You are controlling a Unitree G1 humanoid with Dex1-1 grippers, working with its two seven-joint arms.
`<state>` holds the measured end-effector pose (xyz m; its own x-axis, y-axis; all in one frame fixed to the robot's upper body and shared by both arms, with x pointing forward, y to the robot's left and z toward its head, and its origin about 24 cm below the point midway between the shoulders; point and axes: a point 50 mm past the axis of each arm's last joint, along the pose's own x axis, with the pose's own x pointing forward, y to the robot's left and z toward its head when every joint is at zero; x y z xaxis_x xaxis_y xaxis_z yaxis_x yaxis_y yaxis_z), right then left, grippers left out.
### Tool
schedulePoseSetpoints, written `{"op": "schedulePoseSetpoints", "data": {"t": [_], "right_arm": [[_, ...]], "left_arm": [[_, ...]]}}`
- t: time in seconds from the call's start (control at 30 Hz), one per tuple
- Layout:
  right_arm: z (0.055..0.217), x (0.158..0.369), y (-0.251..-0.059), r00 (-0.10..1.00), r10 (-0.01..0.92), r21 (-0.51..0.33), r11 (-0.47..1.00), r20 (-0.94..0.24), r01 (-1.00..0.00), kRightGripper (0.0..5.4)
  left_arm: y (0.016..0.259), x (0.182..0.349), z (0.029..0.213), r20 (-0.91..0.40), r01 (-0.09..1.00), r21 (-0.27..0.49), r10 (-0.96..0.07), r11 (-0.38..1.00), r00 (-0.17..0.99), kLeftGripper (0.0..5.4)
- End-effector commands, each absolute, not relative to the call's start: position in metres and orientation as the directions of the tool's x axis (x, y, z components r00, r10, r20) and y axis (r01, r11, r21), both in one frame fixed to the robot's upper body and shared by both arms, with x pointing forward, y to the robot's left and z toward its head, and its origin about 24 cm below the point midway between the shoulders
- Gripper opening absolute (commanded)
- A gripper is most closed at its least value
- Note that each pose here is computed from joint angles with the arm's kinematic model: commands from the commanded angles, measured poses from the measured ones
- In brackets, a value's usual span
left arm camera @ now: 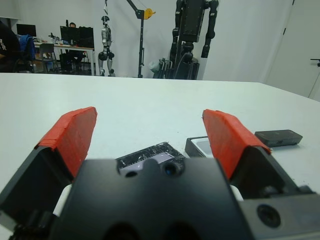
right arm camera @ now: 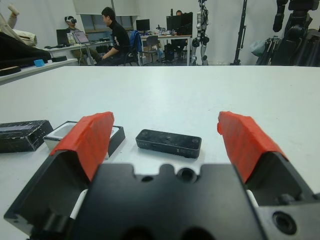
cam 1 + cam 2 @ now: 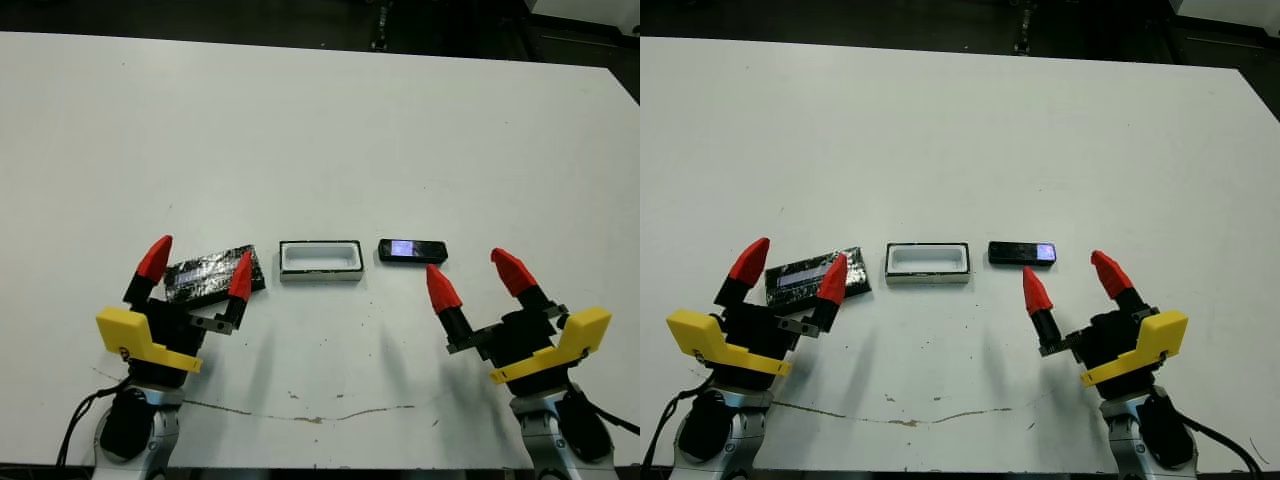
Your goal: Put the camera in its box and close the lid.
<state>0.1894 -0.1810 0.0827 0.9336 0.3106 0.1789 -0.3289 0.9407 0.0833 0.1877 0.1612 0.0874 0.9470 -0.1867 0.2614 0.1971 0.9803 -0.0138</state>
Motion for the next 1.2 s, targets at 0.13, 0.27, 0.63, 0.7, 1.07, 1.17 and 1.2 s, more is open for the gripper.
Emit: {"op": "schedulePoseSetpoints", "data": {"t": [0.13, 0.27, 0.63, 0.7, 1.07, 1.17, 1.2], "right_arm": [[0.080, 0.188, -0.182, 0.937, 0.311, 0.087, 0.941, 0.161, -0.328, 5.40], [0.079, 0.189, -0.182, 0.933, 0.328, 0.080, 0.936, 0.150, -0.342, 5.40], [0.119, 0.224, -0.209, 0.901, 0.397, -0.163, 0.914, 0.173, -0.372, 5.40], [0.131, 0.235, -0.214, 0.891, 0.421, -0.225, 0.897, 0.171, -0.381, 5.40], [0.190, 0.293, -0.228, 0.734, 0.676, -0.448, 0.637, -0.067, -0.627, 5.40], [0.201, 0.308, -0.229, 0.653, 0.734, -0.483, 0.510, -0.188, -0.712, 5.40], [0.203, 0.312, -0.227, 0.634, 0.739, -0.487, 0.478, -0.226, -0.731, 5.40]], "left_arm": [[0.162, 0.186, 0.085, 0.242, 0.193, -0.001, -0.187, 0.981, 0.952, 5.39], [0.162, 0.186, 0.084, 0.239, 0.193, -0.008, -0.186, 0.981, 0.953, 5.39], [0.161, 0.186, 0.084, 0.243, 0.195, -0.017, -0.185, 0.981, 0.952, 5.39], [0.161, 0.187, 0.084, 0.247, 0.197, -0.021, -0.186, 0.980, 0.951, 5.39], [0.160, 0.188, 0.084, 0.244, 0.197, -0.028, -0.185, 0.980, 0.952, 5.39], [0.160, 0.188, 0.083, 0.239, 0.201, -0.034, -0.187, 0.979, 0.953, 5.39], [0.160, 0.189, 0.083, 0.238, 0.203, -0.036, -0.189, 0.978, 0.953, 5.39]]}}
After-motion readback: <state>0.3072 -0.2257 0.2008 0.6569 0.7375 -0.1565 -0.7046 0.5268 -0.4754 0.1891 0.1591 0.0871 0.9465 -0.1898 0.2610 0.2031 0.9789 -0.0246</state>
